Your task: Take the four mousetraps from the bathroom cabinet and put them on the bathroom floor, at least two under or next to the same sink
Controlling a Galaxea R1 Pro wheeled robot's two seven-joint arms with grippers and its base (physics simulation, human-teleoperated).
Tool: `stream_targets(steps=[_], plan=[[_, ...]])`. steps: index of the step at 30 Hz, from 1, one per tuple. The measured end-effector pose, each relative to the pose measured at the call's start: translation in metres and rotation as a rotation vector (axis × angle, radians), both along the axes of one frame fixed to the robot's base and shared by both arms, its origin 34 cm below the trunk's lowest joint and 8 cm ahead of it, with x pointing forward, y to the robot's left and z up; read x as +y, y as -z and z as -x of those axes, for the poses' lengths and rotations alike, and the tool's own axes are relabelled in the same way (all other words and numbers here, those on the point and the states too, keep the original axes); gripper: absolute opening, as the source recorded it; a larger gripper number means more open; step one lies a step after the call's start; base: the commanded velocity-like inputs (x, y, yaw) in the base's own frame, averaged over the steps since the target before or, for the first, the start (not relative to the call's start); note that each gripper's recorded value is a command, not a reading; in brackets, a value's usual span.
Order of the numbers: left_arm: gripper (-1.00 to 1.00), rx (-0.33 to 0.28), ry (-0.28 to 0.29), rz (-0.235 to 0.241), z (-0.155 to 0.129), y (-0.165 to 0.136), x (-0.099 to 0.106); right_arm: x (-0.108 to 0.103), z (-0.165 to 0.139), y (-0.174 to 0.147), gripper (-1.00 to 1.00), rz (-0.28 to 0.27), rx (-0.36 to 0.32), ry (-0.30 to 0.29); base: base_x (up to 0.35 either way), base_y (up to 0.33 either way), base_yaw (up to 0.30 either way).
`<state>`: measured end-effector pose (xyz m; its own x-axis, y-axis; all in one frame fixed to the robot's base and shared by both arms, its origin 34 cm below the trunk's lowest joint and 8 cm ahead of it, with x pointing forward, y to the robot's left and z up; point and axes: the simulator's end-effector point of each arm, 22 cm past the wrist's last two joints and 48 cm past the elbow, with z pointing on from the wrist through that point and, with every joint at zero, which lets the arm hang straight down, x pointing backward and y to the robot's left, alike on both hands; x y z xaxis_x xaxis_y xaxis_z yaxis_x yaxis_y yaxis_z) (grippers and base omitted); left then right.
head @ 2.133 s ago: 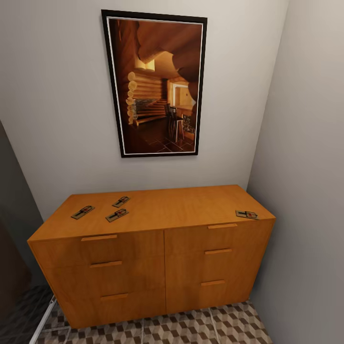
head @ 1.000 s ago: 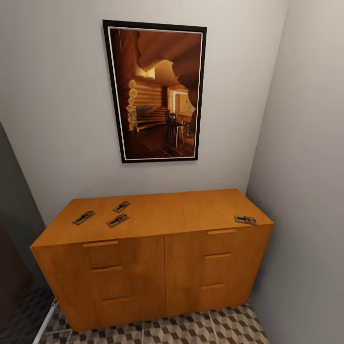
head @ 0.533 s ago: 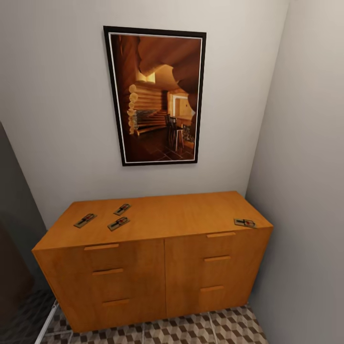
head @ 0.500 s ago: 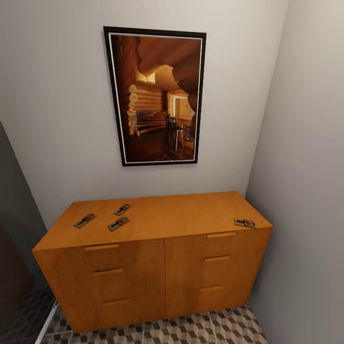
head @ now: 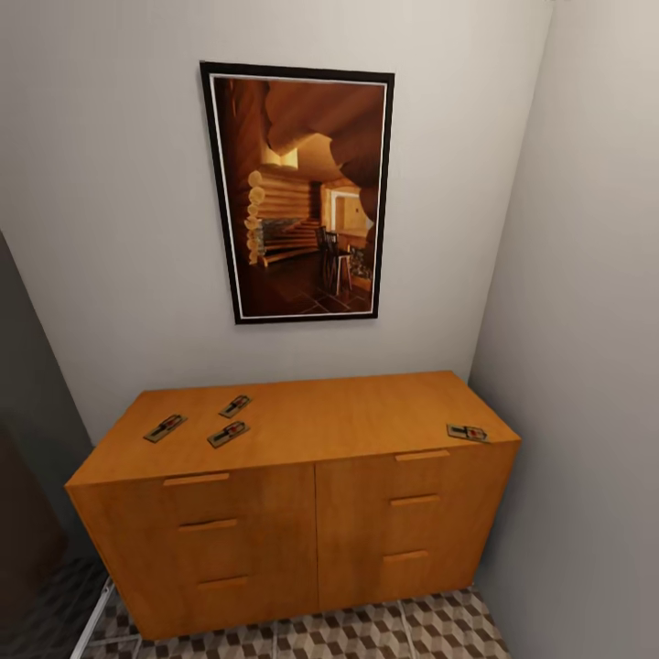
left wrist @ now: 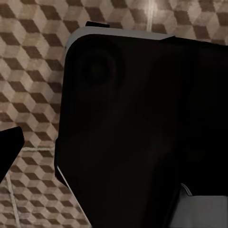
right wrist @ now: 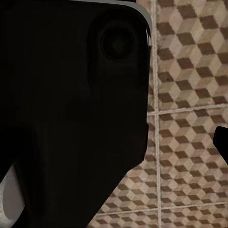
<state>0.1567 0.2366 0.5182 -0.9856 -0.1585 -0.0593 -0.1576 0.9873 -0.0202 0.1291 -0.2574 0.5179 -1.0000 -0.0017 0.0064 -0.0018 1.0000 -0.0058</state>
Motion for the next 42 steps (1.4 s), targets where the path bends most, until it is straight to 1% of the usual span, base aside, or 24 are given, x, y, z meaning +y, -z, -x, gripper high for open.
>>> stream_targets(steps=[42], plan=[[1.00, 0.002, -0.001, -0.002, 0.009, -0.051, 0.001, -0.003, 0.009, -0.051, 1.00, 0.003, 0.002, 0.000, 0.000, 0.000, 0.000]])
